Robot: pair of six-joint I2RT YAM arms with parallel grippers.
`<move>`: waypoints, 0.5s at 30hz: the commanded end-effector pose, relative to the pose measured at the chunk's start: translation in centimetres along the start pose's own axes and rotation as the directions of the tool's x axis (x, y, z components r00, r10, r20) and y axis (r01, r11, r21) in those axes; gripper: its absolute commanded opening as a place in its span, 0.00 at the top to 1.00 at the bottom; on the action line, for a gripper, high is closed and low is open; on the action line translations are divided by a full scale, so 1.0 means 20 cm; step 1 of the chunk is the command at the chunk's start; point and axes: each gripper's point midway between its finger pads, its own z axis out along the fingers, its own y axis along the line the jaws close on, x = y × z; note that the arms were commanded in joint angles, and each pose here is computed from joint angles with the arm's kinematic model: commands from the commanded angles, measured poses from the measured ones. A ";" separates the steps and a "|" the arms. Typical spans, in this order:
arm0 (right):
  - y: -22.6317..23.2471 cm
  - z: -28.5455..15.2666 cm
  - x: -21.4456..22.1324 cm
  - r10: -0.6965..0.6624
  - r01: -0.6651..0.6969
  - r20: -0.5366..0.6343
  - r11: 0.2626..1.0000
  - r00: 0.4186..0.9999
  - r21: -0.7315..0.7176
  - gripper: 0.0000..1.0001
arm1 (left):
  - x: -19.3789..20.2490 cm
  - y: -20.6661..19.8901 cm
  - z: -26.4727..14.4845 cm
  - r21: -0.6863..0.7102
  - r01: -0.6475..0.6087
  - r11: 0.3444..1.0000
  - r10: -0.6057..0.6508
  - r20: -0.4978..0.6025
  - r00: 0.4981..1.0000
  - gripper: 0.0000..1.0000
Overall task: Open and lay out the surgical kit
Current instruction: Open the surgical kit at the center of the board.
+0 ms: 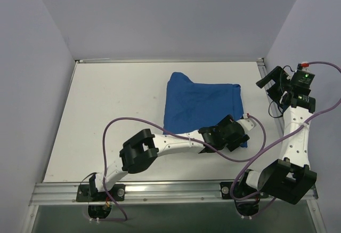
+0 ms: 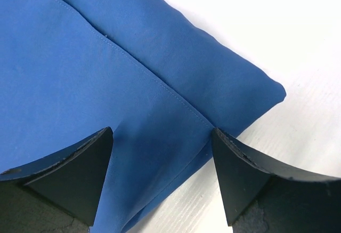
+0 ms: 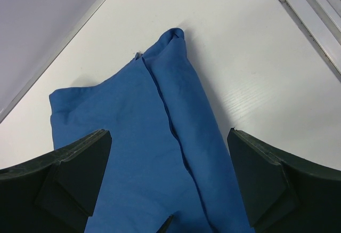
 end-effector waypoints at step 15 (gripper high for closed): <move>0.04 -0.05 -0.02 -0.018 0.019 0.028 0.999 0.999 -0.041 0.03 | -0.03 -0.02 0.06 -0.036 0.027 0.999 -0.028 -0.025 0.999 0.27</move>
